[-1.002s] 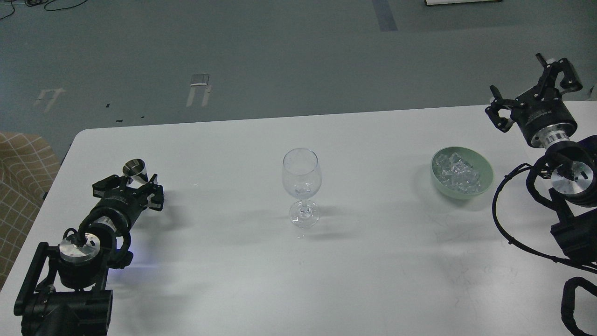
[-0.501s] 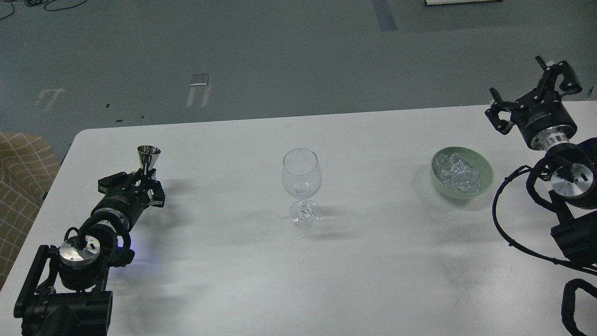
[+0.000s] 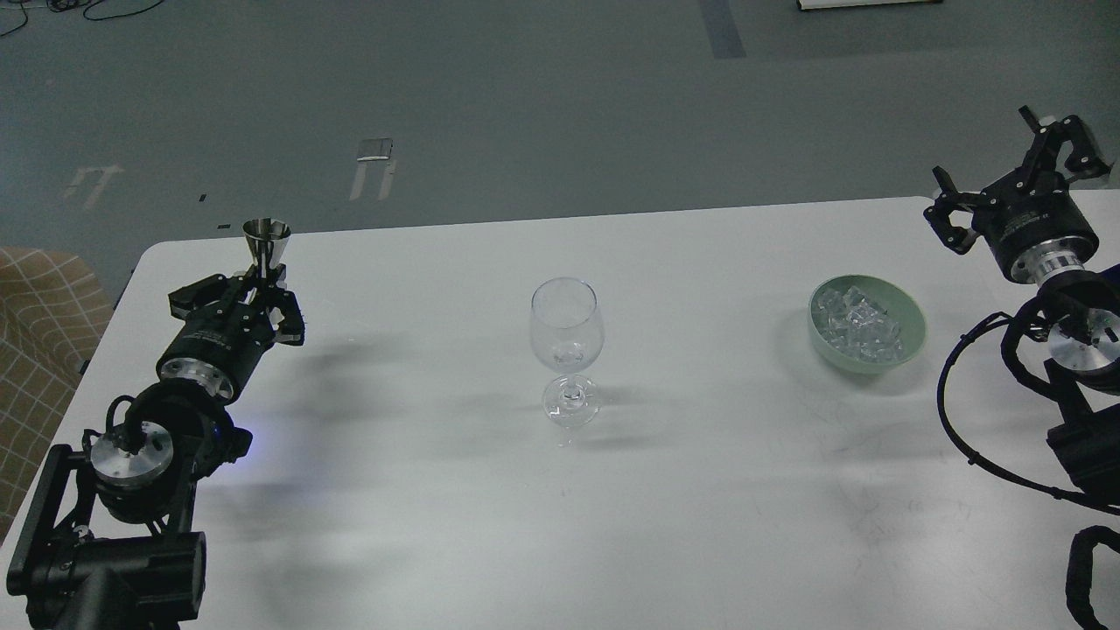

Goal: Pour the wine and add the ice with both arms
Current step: 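Carry the jigger with the left gripper over to the wine glass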

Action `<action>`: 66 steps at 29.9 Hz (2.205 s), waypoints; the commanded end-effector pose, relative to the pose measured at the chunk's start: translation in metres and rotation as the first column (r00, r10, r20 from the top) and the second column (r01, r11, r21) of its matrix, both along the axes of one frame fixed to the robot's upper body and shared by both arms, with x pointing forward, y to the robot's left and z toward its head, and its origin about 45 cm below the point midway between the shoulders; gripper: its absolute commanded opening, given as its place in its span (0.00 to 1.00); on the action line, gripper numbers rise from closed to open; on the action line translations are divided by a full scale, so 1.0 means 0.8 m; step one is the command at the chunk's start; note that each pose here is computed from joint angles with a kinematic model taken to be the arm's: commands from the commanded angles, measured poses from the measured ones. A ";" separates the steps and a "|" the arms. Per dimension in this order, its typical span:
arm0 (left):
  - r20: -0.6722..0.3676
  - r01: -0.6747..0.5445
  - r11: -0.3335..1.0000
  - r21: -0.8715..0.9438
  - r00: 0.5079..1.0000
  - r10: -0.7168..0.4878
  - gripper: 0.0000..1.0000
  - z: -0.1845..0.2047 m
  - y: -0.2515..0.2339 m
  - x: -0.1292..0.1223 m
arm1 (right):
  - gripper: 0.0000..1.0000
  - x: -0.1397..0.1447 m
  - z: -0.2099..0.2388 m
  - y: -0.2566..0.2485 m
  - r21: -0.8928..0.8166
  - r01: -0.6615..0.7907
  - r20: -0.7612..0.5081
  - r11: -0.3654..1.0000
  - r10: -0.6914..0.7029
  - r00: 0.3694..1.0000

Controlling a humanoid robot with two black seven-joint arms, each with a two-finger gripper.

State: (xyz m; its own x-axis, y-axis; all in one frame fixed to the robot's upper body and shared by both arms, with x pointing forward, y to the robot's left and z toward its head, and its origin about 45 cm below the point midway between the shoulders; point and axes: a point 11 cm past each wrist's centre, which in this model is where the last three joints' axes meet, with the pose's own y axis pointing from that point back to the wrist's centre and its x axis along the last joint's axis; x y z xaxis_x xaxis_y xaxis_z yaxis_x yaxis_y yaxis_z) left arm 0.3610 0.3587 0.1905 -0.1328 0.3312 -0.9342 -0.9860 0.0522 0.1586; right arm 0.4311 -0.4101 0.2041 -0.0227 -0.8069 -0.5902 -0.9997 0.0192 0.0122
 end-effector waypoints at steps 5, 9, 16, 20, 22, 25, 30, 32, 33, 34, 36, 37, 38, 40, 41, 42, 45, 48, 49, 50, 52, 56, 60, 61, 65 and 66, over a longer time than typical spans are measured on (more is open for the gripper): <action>0.086 0.122 0.991 -0.046 0.989 -0.118 0.10 0.069 -0.065 0.004 | 1.00 0.000 -0.001 0.003 0.005 -0.002 0.000 1.000 0.002 1.000; 0.087 0.166 0.985 -0.040 0.983 -0.162 0.10 0.078 -0.083 0.002 | 1.00 -0.001 -0.003 0.003 0.002 -0.003 -0.004 1.000 0.003 1.000; 0.112 0.278 0.960 -0.034 0.956 -0.273 0.10 0.089 -0.134 -0.023 | 1.00 -0.003 -0.007 0.001 0.003 0.000 -0.010 1.000 0.000 1.000; 0.093 0.320 0.947 -0.040 0.944 -0.316 0.10 0.077 -0.154 -0.040 | 1.00 -0.006 -0.010 -0.001 0.001 0.002 -0.016 1.000 -0.002 1.000; 0.090 0.336 0.941 -0.044 0.939 -0.332 0.10 0.074 -0.162 -0.050 | 1.00 -0.006 -0.010 -0.002 0.000 0.003 -0.017 1.000 -0.003 1.000; 0.074 0.383 0.923 -0.046 0.922 -0.379 0.10 0.063 -0.181 -0.062 | 1.00 -0.007 -0.011 -0.002 0.000 0.003 -0.018 1.000 -0.003 1.000; 0.067 0.411 0.911 -0.042 0.910 -0.408 0.10 0.058 -0.195 -0.067 | 1.00 -0.007 -0.013 0.002 0.007 0.001 -0.019 1.000 -0.001 1.000; 0.065 0.422 0.906 -0.038 0.906 -0.419 0.10 0.057 -0.199 -0.067 | 1.00 -0.006 -0.013 0.003 0.009 0.000 -0.018 1.000 0.000 1.000; 0.065 0.424 0.905 -0.037 0.905 -0.421 0.10 0.057 -0.200 -0.067 | 1.00 -0.006 -0.013 0.003 0.009 0.000 -0.018 1.000 0.000 1.000; 0.065 0.428 0.903 -0.032 0.903 -0.426 0.10 0.058 -0.200 -0.067 | 1.00 -0.006 -0.013 0.003 0.009 0.001 -0.017 1.000 -0.001 1.000; 0.059 0.437 0.899 -0.021 0.898 -0.436 0.10 0.057 -0.202 -0.068 | 1.00 -0.007 -0.013 0.002 0.007 0.002 -0.018 1.000 -0.002 1.000; 0.055 0.441 0.897 -0.019 0.897 -0.439 0.10 0.056 -0.203 -0.068 | 1.00 -0.007 -0.013 0.002 0.007 0.001 -0.019 1.000 -0.001 1.000; 0.054 0.445 0.896 -0.014 0.895 -0.443 0.10 0.056 -0.205 -0.068 | 1.00 -0.007 -0.013 0.002 0.007 0.001 -0.019 1.000 -0.001 1.000; 0.031 0.465 0.884 0.043 0.884 -0.466 0.10 0.051 -0.213 -0.071 | 1.00 -0.007 -0.013 0.002 0.007 0.002 -0.018 1.000 -0.002 1.000; 0.024 0.478 0.877 0.055 0.877 -0.479 0.10 0.049 -0.218 -0.073 | 1.00 -0.007 -0.013 0.002 0.007 0.001 -0.019 1.000 -0.001 1.000; 0.009 0.495 0.866 0.075 0.868 -0.497 0.10 0.045 -0.225 -0.075 | 1.00 -0.007 -0.013 0.002 0.007 0.001 -0.019 1.000 -0.001 1.000; 0.006 0.508 0.858 0.079 0.860 -0.510 0.10 0.045 -0.229 -0.077 | 1.00 -0.007 -0.013 0.002 0.007 0.002 -0.018 1.000 -0.002 1.000; 0.011 0.510 0.855 0.091 0.858 -0.513 0.10 0.048 -0.231 -0.074 | 1.00 -0.006 -0.012 0.002 0.007 0.002 -0.017 1.000 -0.002 1.000; 0.011 0.511 0.854 0.098 0.857 -0.515 0.10 0.049 -0.231 -0.074 | 1.00 -0.006 -0.011 0.001 0.006 0.003 -0.016 1.000 -0.002 1.000; 0.013 0.513 0.852 0.103 0.856 -0.517 0.10 0.050 -0.232 -0.073 | 1.00 -0.006 -0.012 0.001 0.006 0.000 -0.017 1.000 0.000 1.000; 0.008 0.516 0.848 0.118 0.854 -0.521 0.10 0.051 -0.231 -0.072 | 1.00 -0.006 -0.011 0.000 0.004 0.002 -0.016 1.000 -0.002 1.000; 0.002 0.533 0.832 0.153 0.842 -0.540 0.10 0.053 -0.232 -0.070 | 1.00 -0.005 -0.008 -0.001 0.002 0.003 -0.012 1.000 -0.003 1.000; -0.007 0.553 0.810 0.197 0.827 -0.563 0.10 0.056 -0.235 -0.069 | 1.00 -0.005 -0.008 -0.001 0.002 0.003 -0.012 1.000 -0.003 1.000; -0.011 0.557 0.804 0.206 0.823 -0.568 0.10 0.056 -0.235 -0.069 | 1.00 -0.005 -0.008 -0.002 0.001 0.003 -0.012 1.000 -0.003 1.000; -0.021 0.573 0.781 0.248 0.809 -0.587 0.10 0.058 -0.239 -0.067 | 1.00 -0.006 -0.009 -0.001 0.003 0.004 -0.013 1.000 -0.004 1.000; -0.025 0.575 0.778 0.255 0.808 -0.589 0.10 0.057 -0.239 -0.068 | 1.00 -0.006 -0.009 -0.001 0.003 0.004 -0.013 1.000 -0.004 1.000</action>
State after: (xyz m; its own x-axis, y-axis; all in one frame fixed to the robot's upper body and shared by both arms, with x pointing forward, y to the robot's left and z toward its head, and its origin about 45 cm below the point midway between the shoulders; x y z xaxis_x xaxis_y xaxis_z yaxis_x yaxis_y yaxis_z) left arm 0.3065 0.1688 0.2364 0.1910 0.5202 -0.8324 -0.7919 0.5827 0.1824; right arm 0.4268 -0.4116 0.1977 -0.0327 -0.8061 -0.5909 -0.9994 0.0232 0.0237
